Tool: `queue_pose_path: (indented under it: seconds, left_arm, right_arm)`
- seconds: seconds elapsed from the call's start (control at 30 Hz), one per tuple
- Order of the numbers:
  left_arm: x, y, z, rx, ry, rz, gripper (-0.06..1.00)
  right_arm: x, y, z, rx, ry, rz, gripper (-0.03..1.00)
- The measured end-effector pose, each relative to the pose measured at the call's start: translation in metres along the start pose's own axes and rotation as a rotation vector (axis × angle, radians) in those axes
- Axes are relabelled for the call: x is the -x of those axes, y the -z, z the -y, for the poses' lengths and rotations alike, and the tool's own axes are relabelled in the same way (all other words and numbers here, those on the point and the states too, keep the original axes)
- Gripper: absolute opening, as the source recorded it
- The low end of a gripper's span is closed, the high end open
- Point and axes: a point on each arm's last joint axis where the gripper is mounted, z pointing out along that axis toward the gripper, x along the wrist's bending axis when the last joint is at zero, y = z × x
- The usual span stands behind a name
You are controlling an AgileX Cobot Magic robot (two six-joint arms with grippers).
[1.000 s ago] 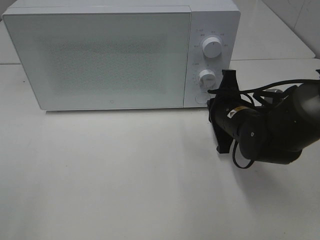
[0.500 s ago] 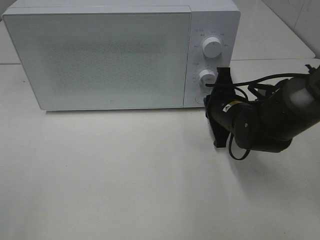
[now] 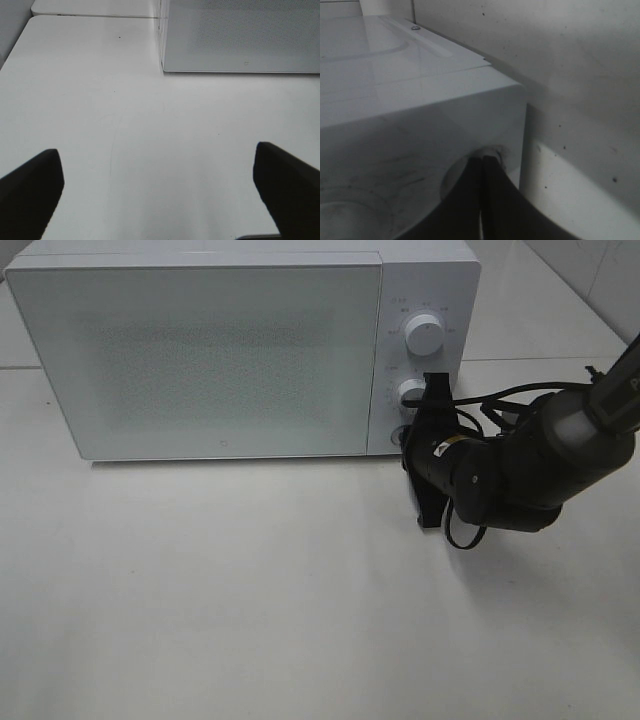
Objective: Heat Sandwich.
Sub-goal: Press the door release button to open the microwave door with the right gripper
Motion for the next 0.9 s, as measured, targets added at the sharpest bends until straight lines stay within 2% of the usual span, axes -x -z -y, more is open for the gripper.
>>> queue_pose_path:
  seconds: [0.33,0.9]
  left_arm:
    - [0.0,0.0,0.0,0.0,0.0,0.0,0.97]
    - [0.0,0.0,0.0,0.0,0.0,0.0,0.97]
  right_arm:
    - [-0.001,-0.001,-0.001,0.005,0.013,-0.048,0.01]
    - [-0.001,-0.013,0.007,0.016,-0.007,-0.073,0.01]
